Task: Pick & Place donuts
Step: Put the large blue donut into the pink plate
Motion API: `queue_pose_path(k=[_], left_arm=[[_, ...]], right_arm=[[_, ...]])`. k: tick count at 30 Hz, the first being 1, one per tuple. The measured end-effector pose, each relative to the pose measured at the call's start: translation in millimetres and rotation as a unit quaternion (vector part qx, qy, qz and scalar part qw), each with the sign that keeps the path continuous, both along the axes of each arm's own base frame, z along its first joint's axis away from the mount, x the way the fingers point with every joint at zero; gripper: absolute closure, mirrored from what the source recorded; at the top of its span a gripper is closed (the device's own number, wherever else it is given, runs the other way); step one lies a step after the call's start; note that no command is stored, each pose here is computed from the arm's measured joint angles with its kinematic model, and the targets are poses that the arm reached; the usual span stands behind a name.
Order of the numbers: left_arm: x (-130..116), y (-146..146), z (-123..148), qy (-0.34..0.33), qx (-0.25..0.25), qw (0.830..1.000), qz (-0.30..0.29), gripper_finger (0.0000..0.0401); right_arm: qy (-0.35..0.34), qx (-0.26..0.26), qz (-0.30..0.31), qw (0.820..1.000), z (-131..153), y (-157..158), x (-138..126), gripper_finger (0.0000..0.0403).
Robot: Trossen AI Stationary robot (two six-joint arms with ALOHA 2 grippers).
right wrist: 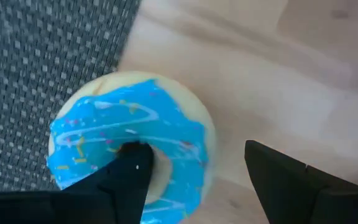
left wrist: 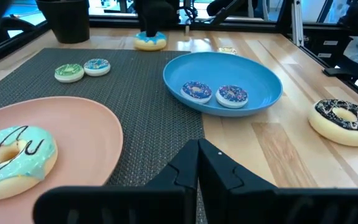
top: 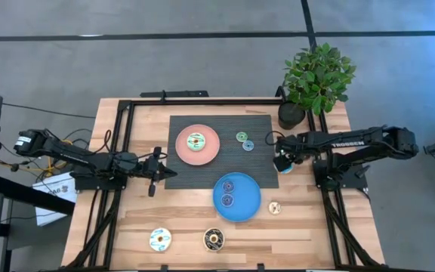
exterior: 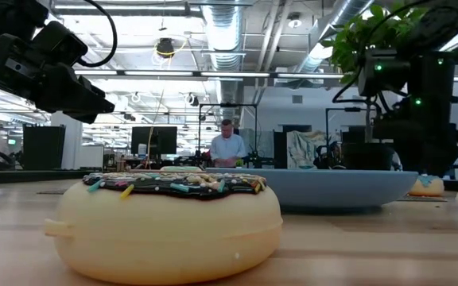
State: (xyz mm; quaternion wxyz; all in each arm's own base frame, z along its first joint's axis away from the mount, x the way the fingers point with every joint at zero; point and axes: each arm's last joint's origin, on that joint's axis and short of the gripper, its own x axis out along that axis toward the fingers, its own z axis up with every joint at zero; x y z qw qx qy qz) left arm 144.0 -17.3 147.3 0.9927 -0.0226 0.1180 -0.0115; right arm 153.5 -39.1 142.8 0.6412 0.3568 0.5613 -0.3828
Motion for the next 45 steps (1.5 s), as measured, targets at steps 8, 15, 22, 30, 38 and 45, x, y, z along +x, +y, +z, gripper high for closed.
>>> queue_pose_path(k=[8,15,22,30,38,45], left_arm=[[0,0,0,0.0,0.0,1.0,0.0,0.0401],[0,0,0,0.0,-0.001,1.0,0.001,0.0401],[0,0,0,0.0,-0.006,1.0,0.002,0.0401],[0,0,0,0.0,-0.007,1.0,0.003,0.0401],[0,0,0,-0.001,-0.005,1.0,0.002,0.0401],[0,0,0,-0.001,-0.002,1.0,0.002,0.0401]], right_arm=[[-0.014,0.022,0.003,1.0,-5,2,0,0.0193],[-0.036,0.014,0.003,0.999,-5,1,4,0.0233],[-0.036,0.014,0.007,0.999,-4,1,4,0.0288],[-0.064,0.005,0.021,0.998,11,-2,16,0.0311],[-0.163,-0.024,0.038,0.986,47,-8,45,0.0311],[-0.354,-0.098,0.123,0.922,82,-3,85,0.0311]])
